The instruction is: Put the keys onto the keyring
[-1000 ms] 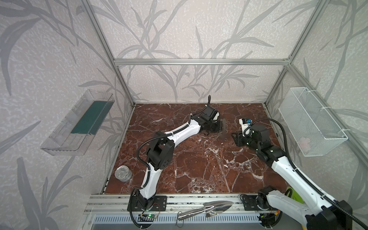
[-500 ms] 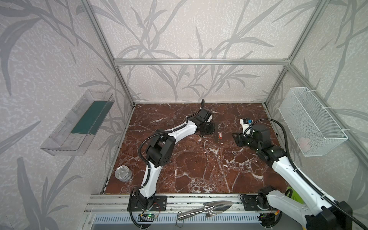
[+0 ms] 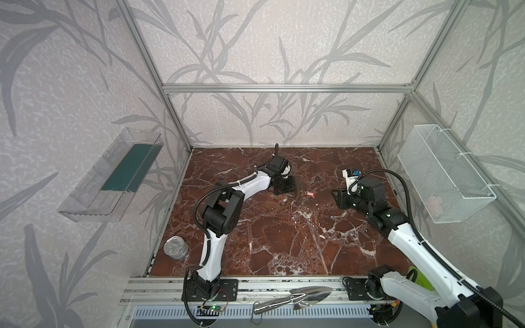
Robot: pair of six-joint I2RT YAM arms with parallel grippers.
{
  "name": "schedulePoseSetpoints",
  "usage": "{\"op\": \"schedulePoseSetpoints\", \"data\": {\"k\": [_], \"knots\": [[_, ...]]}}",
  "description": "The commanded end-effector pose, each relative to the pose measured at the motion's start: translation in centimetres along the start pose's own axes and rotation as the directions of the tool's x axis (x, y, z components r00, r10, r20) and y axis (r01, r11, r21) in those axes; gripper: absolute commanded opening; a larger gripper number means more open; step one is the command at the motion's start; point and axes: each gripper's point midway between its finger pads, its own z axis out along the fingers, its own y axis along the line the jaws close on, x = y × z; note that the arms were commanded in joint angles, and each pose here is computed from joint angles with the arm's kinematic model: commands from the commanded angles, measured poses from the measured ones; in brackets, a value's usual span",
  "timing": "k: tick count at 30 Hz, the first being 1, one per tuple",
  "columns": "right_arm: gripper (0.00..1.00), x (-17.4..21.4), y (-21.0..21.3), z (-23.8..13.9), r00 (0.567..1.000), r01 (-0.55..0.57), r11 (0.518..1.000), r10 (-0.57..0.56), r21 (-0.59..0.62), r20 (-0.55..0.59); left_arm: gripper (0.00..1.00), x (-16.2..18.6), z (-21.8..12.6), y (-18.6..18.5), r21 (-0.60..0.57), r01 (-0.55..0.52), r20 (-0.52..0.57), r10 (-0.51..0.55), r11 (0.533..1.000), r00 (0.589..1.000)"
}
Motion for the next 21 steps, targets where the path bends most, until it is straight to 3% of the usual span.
{"op": "schedulePoseSetpoints", "data": {"k": [1, 4, 7, 21], "knots": [[0.37, 0.2, 0.0, -0.2, 1.000, -0.004, 1.000, 0.004, -0.005, -0.005, 0.04, 0.6, -1.1, 0.5, -0.025, -0.015, -0.007, 0.014, 1.000, 1.000], [0.37, 0.2, 0.0, -0.1, 1.000, -0.005, 1.000, 0.004, -0.004, -0.007, 0.16, 0.6, -1.1, 1.1, -0.036, -0.012, -0.007, 0.012, 0.999, 1.000], [0.37, 0.3, -0.1, -0.2, 1.000, -0.001, 1.000, 0.001, 0.002, -0.009, 0.20, 0.6, -1.4, 1.7, -0.051, -0.009, -0.004, 0.009, 0.999, 1.000], [0.38, 0.5, -0.4, 0.2, 1.000, 0.000, 1.000, 0.001, 0.013, -0.019, 0.25, 1.5, -3.8, 5.3, -0.127, 0.001, 0.004, -0.001, 0.992, 1.000]]}}
